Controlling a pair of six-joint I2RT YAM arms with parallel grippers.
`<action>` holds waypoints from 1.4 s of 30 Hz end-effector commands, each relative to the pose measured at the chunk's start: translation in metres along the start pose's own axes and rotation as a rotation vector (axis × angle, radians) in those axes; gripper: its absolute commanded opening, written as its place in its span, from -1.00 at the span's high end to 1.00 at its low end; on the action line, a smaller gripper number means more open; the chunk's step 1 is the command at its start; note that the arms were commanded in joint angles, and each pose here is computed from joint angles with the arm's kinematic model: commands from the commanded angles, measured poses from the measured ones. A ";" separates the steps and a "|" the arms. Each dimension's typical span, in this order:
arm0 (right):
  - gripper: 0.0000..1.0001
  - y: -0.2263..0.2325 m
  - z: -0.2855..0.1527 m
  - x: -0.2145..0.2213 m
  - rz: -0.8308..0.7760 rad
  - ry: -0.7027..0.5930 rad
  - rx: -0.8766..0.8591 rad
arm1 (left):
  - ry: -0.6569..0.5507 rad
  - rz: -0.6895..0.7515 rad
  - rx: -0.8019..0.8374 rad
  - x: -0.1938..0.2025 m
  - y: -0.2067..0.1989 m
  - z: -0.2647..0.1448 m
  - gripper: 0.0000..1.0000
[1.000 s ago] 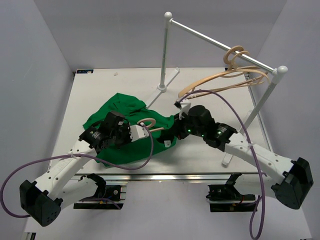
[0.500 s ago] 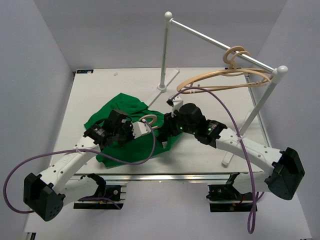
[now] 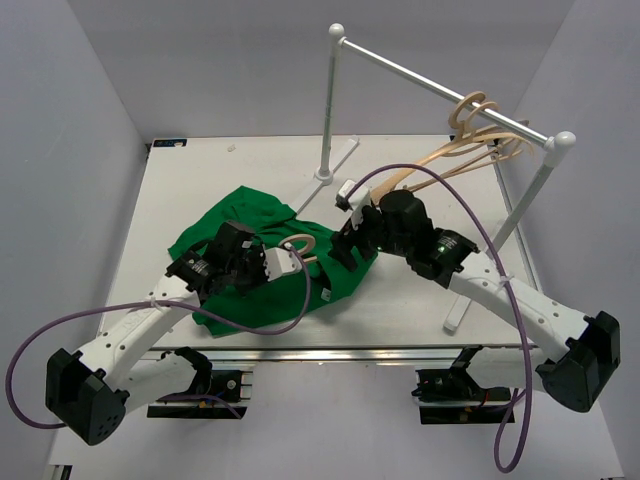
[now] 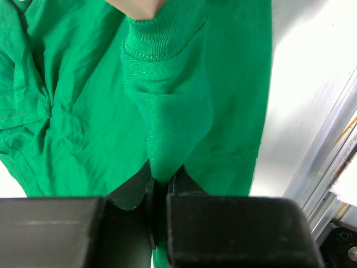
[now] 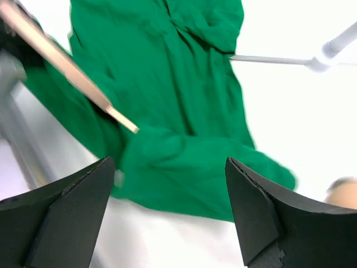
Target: Place the t-shirt on the hanger
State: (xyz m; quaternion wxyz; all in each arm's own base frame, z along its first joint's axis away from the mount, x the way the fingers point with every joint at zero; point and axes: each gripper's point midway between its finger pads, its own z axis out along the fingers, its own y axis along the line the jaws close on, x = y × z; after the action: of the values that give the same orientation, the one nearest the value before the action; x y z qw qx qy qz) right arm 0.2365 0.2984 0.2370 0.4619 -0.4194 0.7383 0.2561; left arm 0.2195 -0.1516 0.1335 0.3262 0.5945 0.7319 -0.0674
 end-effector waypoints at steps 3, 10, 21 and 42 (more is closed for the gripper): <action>-0.71 0.006 -0.018 0.018 -0.333 0.092 -0.145 | -0.057 0.051 0.010 -0.010 -0.002 -0.007 1.00; -0.57 0.014 0.006 0.029 -0.416 0.196 -0.299 | -0.087 0.081 0.023 -0.016 -0.005 -0.016 1.00; -0.35 -0.007 0.033 0.060 -0.378 0.286 -0.338 | -0.093 0.100 0.009 -0.017 -0.004 -0.022 1.00; 1.00 0.027 0.062 0.045 -0.349 0.132 -0.618 | -0.185 0.115 -0.030 -0.049 0.016 -0.020 1.00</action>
State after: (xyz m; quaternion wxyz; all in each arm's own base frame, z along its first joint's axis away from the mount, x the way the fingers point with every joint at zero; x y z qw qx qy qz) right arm 0.2190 0.3238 0.1323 0.2277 -0.6818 0.6014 0.3486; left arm 0.2167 -0.1487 0.1498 0.3387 0.6213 0.7035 -0.0653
